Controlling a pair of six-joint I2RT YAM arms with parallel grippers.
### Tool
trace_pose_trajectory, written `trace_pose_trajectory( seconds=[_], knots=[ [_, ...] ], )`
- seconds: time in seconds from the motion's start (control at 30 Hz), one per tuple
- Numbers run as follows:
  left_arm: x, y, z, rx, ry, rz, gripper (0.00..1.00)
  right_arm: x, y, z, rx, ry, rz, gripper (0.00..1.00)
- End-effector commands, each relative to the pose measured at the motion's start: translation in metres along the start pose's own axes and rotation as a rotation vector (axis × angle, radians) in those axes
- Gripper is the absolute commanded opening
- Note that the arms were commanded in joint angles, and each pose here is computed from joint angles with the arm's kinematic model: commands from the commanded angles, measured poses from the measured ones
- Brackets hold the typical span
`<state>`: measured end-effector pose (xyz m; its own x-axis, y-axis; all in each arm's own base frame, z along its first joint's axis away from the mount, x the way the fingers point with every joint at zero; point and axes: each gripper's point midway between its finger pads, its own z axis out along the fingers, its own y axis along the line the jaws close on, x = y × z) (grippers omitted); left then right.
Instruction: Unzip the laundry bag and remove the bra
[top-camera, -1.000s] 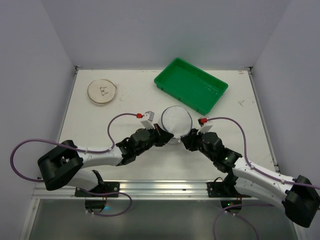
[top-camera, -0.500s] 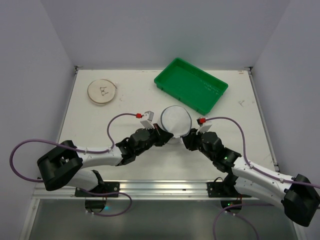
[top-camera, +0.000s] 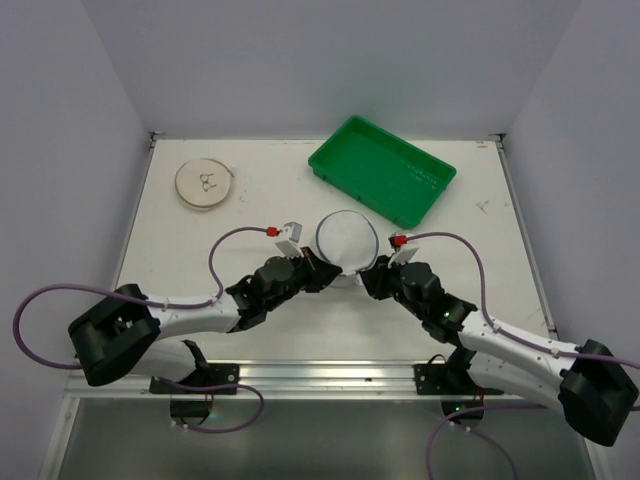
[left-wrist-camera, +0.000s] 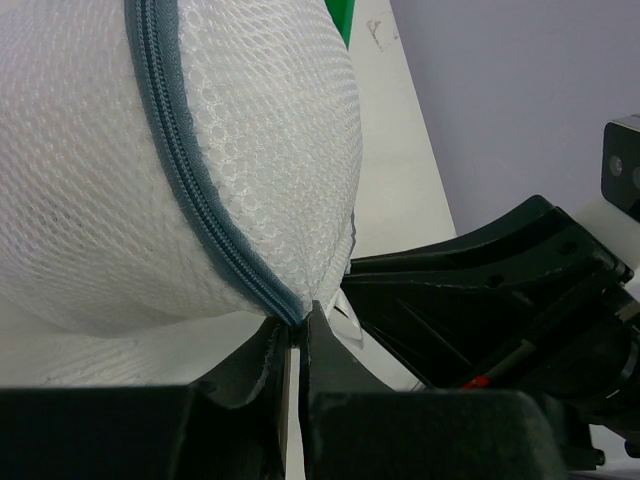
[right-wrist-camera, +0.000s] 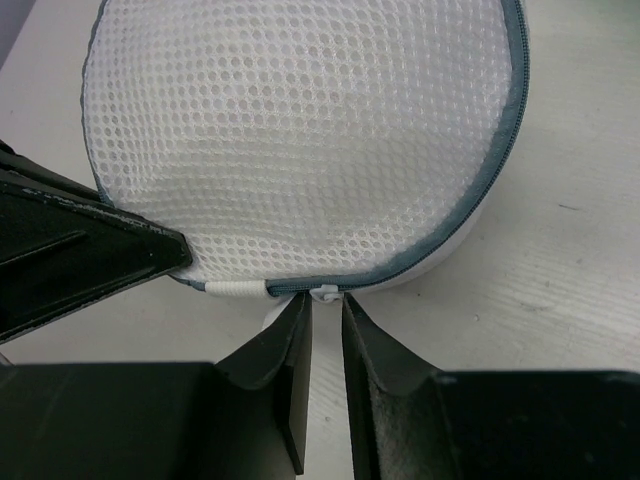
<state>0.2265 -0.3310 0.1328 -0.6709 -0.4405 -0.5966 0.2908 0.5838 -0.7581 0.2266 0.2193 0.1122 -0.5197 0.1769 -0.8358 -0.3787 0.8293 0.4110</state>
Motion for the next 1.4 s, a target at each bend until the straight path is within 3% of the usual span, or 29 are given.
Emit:
trace_pose_trajectory(
  seconds=[0.0, 0.23, 0.8, 1.03, 1.17, 1.27, 1.3, 1.37],
  knots=[
    [-0.007, -0.008, -0.003, 0.037, -0.019, -0.014, 0.0, -0.012, 0.008, 0.005, -0.035, -0.059, 0.013, 0.2],
    [-0.012, -0.002, -0.007, 0.031, -0.023, -0.014, 0.0, -0.013, 0.004, 0.002, -0.02, -0.067, 0.009, 0.0],
    [-0.03, 0.01, -0.016, 0.09, 0.035, -0.004, 0.0, -0.014, -0.006, -0.006, 0.051, -0.028, -0.028, 0.0],
    [-0.051, 0.001, 0.002, 0.058, 0.076, 0.142, 0.0, -0.013, -0.004, -0.007, 0.048, 0.005, -0.042, 0.0],
    [-0.054, 0.003, 0.01, 0.026, 0.086, 0.153, 0.0, -0.016, 0.012, -0.006, -0.022, 0.008, -0.023, 0.0],
    [-0.06, -0.004, 0.01, 0.055, 0.058, 0.153, 0.25, -0.022, 0.03, -0.006, -0.093, 0.007, -0.005, 0.0],
    [-0.061, -0.004, 0.009, 0.051, 0.058, 0.155, 0.41, -0.021, 0.036, -0.006, -0.114, 0.016, 0.004, 0.0],
    [-0.063, -0.002, 0.007, 0.027, 0.055, 0.16, 0.53, -0.028, 0.047, -0.004, -0.15, 0.003, 0.018, 0.0]
  ],
)
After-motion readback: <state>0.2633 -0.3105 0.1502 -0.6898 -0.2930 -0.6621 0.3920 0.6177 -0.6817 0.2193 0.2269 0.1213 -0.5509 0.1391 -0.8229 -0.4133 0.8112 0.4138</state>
